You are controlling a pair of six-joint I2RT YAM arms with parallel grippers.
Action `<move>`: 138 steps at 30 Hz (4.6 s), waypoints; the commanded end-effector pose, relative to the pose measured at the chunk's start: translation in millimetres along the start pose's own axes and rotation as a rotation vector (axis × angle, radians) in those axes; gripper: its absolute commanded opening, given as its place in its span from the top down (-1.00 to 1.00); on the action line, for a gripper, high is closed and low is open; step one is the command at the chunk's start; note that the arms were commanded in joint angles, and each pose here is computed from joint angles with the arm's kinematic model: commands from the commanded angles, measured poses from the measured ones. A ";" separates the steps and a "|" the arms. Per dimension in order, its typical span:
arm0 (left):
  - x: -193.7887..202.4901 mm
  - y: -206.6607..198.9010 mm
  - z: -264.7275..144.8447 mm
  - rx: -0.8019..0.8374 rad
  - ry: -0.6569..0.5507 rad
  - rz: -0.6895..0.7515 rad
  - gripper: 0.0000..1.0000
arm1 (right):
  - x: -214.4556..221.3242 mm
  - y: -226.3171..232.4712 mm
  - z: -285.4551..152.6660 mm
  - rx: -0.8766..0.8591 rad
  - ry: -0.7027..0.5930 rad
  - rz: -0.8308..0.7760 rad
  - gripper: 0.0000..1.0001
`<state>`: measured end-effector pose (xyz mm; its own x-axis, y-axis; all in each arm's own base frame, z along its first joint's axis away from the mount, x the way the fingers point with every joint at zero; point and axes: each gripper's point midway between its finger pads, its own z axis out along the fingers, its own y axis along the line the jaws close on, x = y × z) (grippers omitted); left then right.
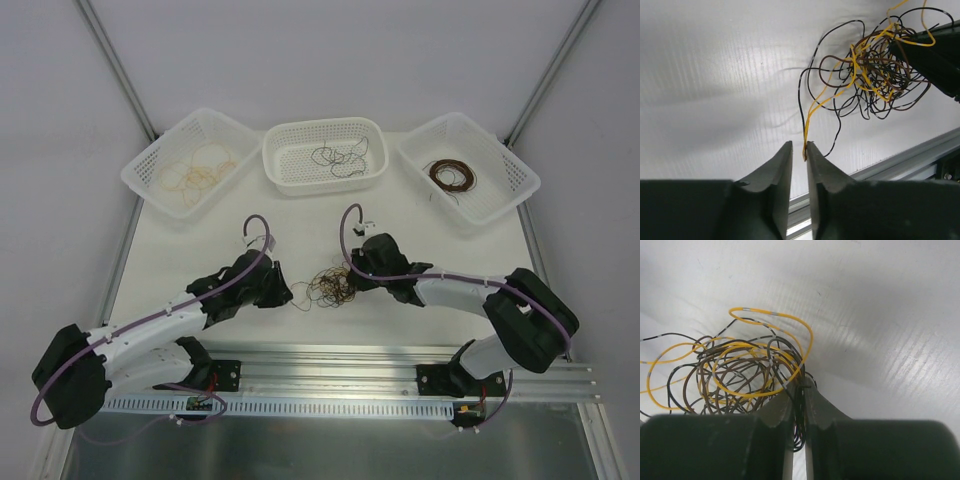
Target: Untangle the cables
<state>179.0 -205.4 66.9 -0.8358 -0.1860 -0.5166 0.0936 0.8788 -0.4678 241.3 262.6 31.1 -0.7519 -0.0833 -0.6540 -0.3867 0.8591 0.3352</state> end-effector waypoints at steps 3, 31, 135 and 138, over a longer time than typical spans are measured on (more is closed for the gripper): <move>-22.5 -36.7 -15.0 0.122 -0.019 0.149 0.09 | -17.0 12.3 -13.9 -0.023 0.002 -0.133 0.89; -37.2 -37.9 24.5 0.006 0.078 0.206 -0.18 | -28.5 35.4 -40.9 -0.080 -0.032 -0.250 0.90; -499.4 116.9 -187.6 -0.638 -0.817 0.026 1.00 | -33.2 -65.3 -116.1 0.118 -0.013 0.102 -0.83; -501.2 151.7 -159.7 -0.669 -0.762 -0.020 0.88 | -35.6 -65.3 -121.3 0.124 -0.027 0.091 -0.85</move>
<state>508.2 74.5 382.8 -0.2469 -0.1909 -0.9501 -0.4155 0.9066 -0.0742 226.3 147.2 95.4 -0.7952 0.0293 -0.6056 -0.2103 0.9235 0.3208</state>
